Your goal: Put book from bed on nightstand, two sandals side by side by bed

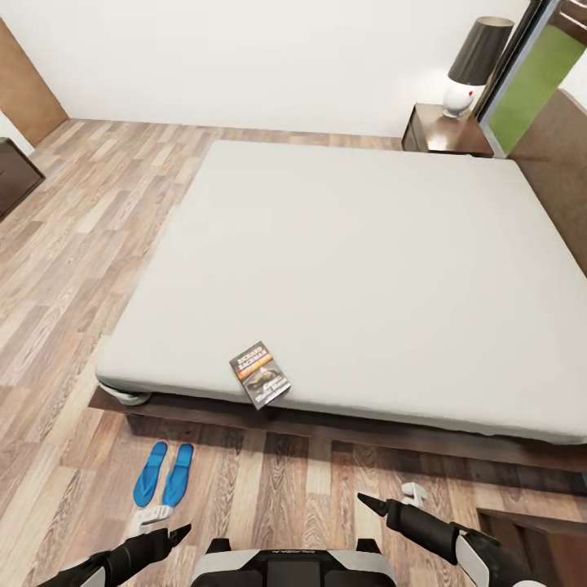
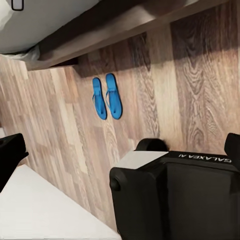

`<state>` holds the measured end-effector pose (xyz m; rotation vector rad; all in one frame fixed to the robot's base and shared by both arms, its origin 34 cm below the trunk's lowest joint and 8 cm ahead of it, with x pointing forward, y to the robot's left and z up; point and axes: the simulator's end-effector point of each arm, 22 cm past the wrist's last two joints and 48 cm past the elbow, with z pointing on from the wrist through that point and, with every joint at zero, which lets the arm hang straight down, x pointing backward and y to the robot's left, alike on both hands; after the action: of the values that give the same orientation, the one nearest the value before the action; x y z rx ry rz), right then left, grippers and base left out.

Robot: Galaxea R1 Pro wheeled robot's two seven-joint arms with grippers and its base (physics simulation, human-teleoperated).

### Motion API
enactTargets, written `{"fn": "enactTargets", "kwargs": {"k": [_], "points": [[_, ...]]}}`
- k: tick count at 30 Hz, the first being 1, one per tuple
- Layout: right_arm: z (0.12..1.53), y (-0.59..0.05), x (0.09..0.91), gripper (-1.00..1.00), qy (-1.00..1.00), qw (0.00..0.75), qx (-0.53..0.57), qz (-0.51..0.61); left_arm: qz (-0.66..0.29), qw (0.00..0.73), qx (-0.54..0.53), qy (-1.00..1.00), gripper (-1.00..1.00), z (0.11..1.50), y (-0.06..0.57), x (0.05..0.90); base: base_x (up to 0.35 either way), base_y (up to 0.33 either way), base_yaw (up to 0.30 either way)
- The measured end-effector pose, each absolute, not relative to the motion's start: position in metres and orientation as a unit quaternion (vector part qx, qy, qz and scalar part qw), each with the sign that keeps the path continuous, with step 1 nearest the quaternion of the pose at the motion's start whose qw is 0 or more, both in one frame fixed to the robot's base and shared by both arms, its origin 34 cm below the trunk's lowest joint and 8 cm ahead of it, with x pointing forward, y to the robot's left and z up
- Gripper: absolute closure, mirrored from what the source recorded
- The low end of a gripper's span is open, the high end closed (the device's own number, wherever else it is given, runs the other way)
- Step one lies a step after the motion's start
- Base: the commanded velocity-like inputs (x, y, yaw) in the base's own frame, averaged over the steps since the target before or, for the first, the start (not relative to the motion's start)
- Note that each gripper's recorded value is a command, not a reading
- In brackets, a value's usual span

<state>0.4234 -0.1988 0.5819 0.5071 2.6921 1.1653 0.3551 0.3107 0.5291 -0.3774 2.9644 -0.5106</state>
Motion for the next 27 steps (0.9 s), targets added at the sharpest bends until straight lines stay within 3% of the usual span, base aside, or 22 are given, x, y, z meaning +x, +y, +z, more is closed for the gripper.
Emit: {"fn": "enactTargets", "kwargs": {"k": [17,27], "points": [[0.5820,-0.1985,0.4228,-1.00,0.901,0.082,0.170,0.391,-0.173,0.054,-0.125,0.975,-1.00,0.5285,0.3028,0.3549,0.000,0.000,0.288],[0.5825,-0.1984,0.4232,-1.00,0.900,0.083,0.170,0.392,-0.174,0.054,-0.125,0.975,-1.00,0.5284,0.3014,0.3551,0.000,0.000,0.039]]}}
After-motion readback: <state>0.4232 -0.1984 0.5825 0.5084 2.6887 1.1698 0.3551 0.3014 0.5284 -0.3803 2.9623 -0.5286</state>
